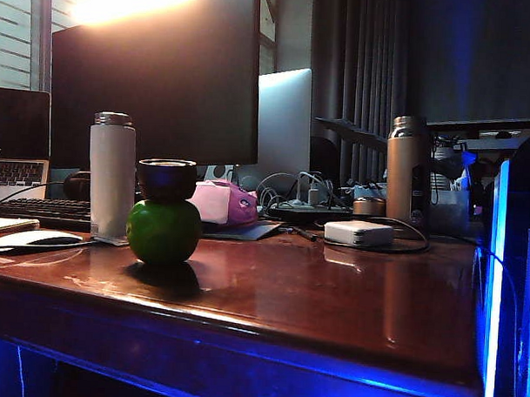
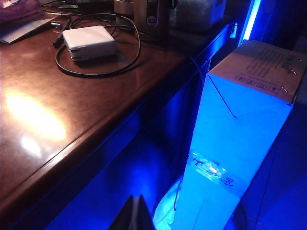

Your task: Stack the black thermos bottle cap from the table onto the green apple.

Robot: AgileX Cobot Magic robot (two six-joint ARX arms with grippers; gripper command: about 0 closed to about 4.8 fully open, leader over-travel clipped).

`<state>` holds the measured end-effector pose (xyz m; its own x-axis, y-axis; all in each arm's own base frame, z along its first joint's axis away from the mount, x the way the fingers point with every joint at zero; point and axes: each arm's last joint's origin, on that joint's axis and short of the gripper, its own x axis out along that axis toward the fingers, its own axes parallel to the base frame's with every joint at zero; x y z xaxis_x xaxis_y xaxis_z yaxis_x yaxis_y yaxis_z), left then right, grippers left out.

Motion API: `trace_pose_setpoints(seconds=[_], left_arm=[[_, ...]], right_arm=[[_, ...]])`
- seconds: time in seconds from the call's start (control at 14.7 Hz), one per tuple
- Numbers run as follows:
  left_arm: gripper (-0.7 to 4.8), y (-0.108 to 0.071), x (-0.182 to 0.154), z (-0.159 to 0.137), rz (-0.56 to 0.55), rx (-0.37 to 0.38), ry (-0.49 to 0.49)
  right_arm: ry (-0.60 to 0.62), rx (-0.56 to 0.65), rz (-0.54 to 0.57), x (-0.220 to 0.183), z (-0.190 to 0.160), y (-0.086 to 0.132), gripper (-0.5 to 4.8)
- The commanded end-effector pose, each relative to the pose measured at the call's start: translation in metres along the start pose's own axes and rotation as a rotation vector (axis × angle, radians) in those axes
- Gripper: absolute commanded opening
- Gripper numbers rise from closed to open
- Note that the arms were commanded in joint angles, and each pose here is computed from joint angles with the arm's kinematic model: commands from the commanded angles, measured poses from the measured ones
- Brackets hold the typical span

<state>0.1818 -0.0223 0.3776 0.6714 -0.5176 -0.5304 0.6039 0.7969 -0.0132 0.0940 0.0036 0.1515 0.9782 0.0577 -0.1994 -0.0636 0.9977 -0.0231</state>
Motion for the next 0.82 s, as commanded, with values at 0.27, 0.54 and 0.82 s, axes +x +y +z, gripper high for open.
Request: trace_pose_setpoints(seconds=[0.27,0.54,0.82], left_arm=[[-0.05,0.007,-0.005,0.009,0.226,0.057,-0.095],[-0.05,0.001,-0.019,-0.024,0.375,0.009,-0.483],[-0.06,-0.018,-0.011,-0.104,0.479,-0.115,-0.526]], right_arm=[[0.001,0.003,-0.001,0.000,0.000,0.000,-0.01],[0.000,0.003,-0.002,0.000,0.000,0.000,-0.01],[0.001,0.004,-0.003,0.000,0.000,0.000,-0.01]])
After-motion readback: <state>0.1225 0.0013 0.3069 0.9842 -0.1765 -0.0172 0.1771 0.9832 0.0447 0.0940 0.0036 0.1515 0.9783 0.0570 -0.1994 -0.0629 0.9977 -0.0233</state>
